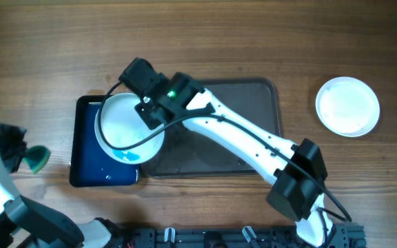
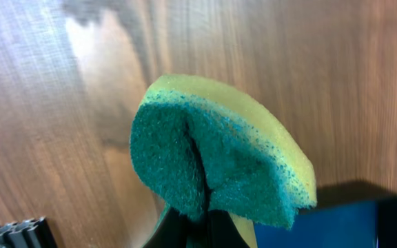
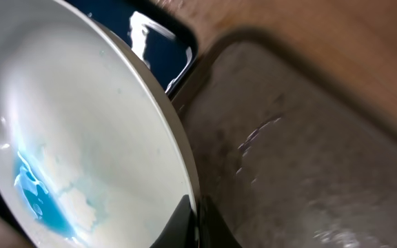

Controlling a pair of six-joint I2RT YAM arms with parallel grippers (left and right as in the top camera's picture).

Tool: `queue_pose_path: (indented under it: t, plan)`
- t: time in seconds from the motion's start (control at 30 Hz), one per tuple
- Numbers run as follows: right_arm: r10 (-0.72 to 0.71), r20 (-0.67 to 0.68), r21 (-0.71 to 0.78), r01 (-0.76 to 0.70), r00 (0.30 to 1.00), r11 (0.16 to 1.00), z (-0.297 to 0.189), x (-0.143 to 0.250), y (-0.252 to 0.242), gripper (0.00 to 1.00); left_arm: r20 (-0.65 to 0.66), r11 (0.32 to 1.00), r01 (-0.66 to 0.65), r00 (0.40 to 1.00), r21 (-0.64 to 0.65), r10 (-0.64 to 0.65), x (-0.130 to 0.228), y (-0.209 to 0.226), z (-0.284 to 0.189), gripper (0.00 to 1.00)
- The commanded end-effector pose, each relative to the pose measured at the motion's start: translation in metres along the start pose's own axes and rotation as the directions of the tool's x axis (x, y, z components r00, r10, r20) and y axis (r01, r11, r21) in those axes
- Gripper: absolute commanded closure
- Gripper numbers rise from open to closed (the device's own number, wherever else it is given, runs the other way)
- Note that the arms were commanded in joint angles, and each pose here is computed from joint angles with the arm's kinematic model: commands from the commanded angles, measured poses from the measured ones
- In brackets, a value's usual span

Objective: Clean dirty plates on tray and stack at the side
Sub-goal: 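Lift the plate with the right gripper and tilt it over the blue tray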

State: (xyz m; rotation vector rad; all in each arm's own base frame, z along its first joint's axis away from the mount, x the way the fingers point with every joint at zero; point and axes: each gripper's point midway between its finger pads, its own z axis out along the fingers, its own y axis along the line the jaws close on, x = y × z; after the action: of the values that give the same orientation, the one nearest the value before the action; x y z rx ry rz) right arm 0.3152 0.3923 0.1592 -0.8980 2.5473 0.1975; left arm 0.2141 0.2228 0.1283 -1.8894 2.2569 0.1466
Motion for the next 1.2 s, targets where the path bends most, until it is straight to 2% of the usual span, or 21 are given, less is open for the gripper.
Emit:
queue_pose_path:
  t: [0.0,0.2,0.33,0.63,0.87,1.17]
  plan:
    - [-0.121,0.101,0.195,0.099,0.988,0.976,-0.009,-0.021,-0.003,0.95,-0.024,0.995,0.096,0.995,0.040,-0.095,-0.009,0.009,-0.002,0.96]
    - [-0.264,0.207,0.346,0.182,0.942,0.920,-0.028,-0.040,0.026,0.95,-0.029,0.994,0.105,0.994,0.034,-0.104,-0.009,0.012,-0.002,0.96]
    - [-0.354,0.266,0.493,0.190,0.897,0.849,-0.049,-0.055,0.033,0.95,-0.032,0.994,0.105,0.994,0.031,-0.104,-0.008,0.013,-0.002,0.96]
    - [-0.562,0.283,0.671,0.258,0.777,0.695,-0.086,-0.088,0.053,0.95,-0.032,0.994,0.106,0.994,0.031,-0.105,-0.008,0.013,-0.002,0.96]
    - [-0.710,0.199,0.782,0.327,0.675,0.530,-0.113,-0.110,0.062,0.95,-0.035,0.993,0.113,0.993,0.029,-0.112,-0.007,0.013,-0.002,0.96]
    - [-0.798,0.096,0.804,0.426,0.595,0.415,-0.116,-0.112,0.071,0.95,-0.043,0.993,0.113,0.993,0.032,-0.112,-0.006,0.013,-0.002,0.96]
